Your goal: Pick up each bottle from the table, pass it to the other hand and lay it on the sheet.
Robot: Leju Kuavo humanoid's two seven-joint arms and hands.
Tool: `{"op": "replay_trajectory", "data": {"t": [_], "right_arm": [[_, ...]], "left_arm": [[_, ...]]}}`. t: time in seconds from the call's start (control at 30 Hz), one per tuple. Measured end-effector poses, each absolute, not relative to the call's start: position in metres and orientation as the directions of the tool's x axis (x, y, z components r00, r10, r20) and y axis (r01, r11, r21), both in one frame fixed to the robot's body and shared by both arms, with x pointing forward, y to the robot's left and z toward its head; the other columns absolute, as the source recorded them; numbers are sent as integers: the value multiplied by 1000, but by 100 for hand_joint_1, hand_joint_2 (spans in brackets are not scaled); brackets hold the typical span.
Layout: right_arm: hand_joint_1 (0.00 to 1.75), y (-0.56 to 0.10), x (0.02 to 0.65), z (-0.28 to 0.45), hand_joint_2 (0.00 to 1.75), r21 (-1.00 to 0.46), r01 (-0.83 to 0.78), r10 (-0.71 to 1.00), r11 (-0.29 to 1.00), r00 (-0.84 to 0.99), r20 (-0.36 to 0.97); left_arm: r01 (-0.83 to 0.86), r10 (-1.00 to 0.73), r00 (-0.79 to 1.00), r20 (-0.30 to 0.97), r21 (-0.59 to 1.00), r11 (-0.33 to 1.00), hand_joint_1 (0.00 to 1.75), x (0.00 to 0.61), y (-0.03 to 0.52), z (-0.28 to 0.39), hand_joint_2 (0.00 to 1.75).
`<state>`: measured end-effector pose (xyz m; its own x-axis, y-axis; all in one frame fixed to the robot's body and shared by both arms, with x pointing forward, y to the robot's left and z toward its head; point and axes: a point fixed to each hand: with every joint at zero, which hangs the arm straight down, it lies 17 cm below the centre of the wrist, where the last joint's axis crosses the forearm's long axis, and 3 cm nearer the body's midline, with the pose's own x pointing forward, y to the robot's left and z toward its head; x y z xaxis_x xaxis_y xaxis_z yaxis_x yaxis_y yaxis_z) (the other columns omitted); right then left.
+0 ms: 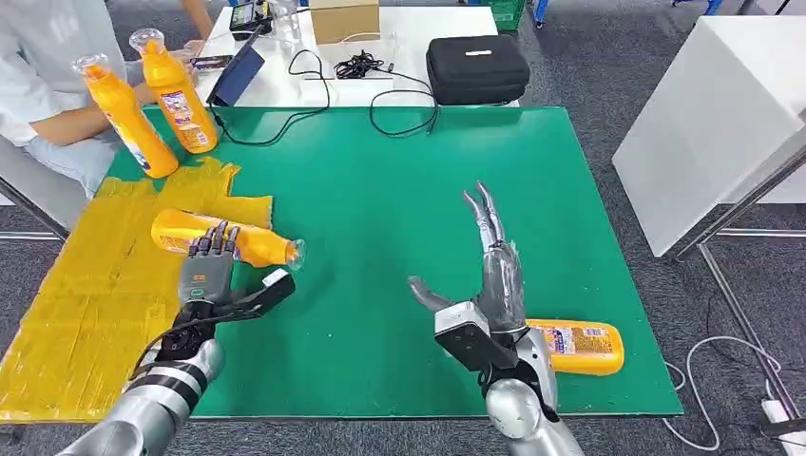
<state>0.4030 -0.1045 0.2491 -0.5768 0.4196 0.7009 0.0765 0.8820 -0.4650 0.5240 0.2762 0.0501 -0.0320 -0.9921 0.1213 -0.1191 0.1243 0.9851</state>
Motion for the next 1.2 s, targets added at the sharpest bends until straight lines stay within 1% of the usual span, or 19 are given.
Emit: {"op": "replay_trajectory", "data": {"t": [0.03,0.07,0.1,0.17,0.23,0.33,0.4,0.47,0.53,0.6,0.67,0.73,0.8,0.9,0.97,1.07,1.2], "right_arm": [[0,-105,403,249,175,-468,79,423,880,-576,700],[0,-105,403,248,175,-475,82,431,876,-575,695],[0,-105,403,247,175,-484,86,440,871,-574,691],[0,-105,402,243,175,-506,91,462,858,-571,679],[0,-107,400,237,175,-537,95,489,838,-567,663],[0,-109,396,224,175,-598,87,536,797,-560,632],[0,-112,396,206,175,-697,74,615,713,-542,572],[0,-125,396,184,175,-797,58,697,602,-525,489],[0,-141,395,171,175,-834,47,729,550,-515,451],[0,-153,397,157,175,-883,28,772,469,-499,394],[0,-172,397,133,175,-926,-50,802,375,-484,351],[0,-199,398,121,175,-947,-80,823,312,-474,312],[0,-221,401,120,175,-960,-78,842,269,-466,273],[0,-235,402,116,175,-971,-84,855,226,-460,239],[0,-245,401,108,175,-974,-119,863,190,-452,224],[0,-281,399,99,175,-974,-187,879,132,-432,202],[0,-325,405,109,175,-979,-188,903,77,-404,148]], "left_arm": [[-134,-988,-39,152,979,156,0,523,275,53,175],[-156,-976,-56,210,964,216,0,522,271,59,175],[-185,-954,-56,294,936,299,0,522,271,68,175],[-210,-905,-91,417,880,426,0,520,265,80,175],[-253,-808,-133,574,769,587,0,520,263,108,175],[-281,-645,-228,729,585,761,0,512,260,150,175],[-261,-482,-317,817,413,872,0,502,259,179,175],[-240,-385,-381,840,313,919,0,486,259,200,175],[-249,-364,-419,832,280,927,0,473,261,214,175],[-245,-333,-453,827,244,938,0,464,264,225,175],[-230,-301,-479,824,213,950,0,456,262,230,175],[-227,-289,-486,825,199,953,0,450,261,231,175],[-226,-284,-489,825,195,955,0,446,261,230,175],[-228,-280,-496,822,188,955,0,445,261,234,175],[-223,-266,-499,824,175,959,0,445,261,235,175],[-217,-243,-498,832,151,964,0,443,262,233,175],[-216,-232,-493,839,140,966,0,443,263,229,175]]}}
